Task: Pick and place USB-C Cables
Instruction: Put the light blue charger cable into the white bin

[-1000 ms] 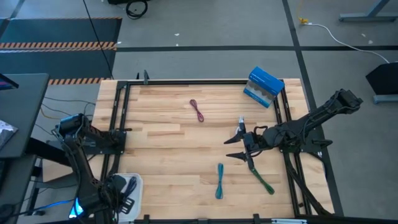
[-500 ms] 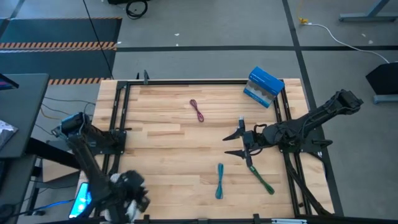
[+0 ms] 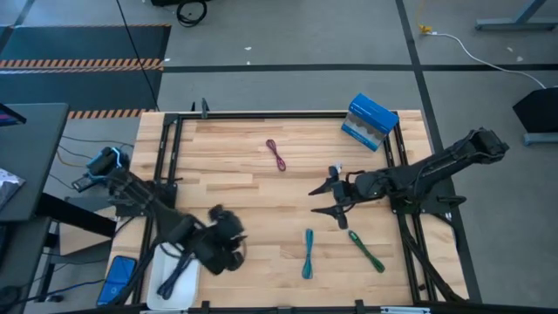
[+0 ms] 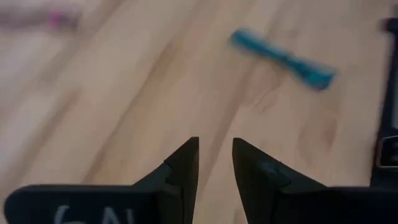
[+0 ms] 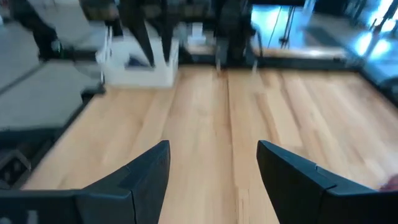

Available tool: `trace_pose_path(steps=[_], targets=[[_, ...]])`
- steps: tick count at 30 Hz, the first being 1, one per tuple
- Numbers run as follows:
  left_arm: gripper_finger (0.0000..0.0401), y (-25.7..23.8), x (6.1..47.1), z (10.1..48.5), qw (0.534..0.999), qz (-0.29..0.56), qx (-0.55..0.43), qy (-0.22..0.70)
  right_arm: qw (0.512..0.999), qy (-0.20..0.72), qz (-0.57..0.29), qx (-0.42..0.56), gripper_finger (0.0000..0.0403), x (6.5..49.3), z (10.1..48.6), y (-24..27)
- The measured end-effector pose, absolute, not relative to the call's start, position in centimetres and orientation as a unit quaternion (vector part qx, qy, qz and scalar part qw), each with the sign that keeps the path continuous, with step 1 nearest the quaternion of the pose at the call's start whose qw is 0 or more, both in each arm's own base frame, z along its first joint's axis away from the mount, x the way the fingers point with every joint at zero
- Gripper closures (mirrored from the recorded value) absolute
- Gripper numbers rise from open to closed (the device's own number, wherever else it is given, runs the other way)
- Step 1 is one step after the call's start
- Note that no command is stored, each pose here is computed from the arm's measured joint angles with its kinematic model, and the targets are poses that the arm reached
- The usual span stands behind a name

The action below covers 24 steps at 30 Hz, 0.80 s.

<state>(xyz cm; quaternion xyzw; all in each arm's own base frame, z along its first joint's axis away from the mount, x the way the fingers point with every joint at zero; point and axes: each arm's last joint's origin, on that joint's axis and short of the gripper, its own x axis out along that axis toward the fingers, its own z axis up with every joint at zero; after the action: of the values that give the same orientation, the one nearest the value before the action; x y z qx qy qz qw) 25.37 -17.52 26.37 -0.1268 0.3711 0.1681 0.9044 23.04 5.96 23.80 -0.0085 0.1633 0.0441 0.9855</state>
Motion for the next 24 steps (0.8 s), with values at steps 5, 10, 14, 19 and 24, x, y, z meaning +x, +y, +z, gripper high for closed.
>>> trace_pose_path(steps=[5,10,14,19,24], targets=[[0.0296,-15.3,29.5,28.3,0.953,0.095,-0.019,0.286,0.973,0.228,0.047,-0.003,0.0155,23.7,23.8,5.5],[0.0296,-13.4,31.7,29.5,0.969,0.029,0.057,0.236,0.955,0.286,0.076,-0.007,0.0155,24.7,23.9,5.6],[0.0296,-11.9,32.6,29.5,0.975,0.012,0.066,0.212,0.933,0.341,0.115,-0.014,0.0155,25.6,22.7,6.2],[0.0296,-10.5,32.8,27.2,0.979,-0.004,0.061,0.197,0.896,0.407,0.175,-0.035,0.0155,26.4,20.2,7.6],[0.0296,-9.1,32.2,23.7,0.985,-0.004,0.042,0.168,0.871,0.431,0.218,-0.093,0.0155,26.9,18.0,9.0]])
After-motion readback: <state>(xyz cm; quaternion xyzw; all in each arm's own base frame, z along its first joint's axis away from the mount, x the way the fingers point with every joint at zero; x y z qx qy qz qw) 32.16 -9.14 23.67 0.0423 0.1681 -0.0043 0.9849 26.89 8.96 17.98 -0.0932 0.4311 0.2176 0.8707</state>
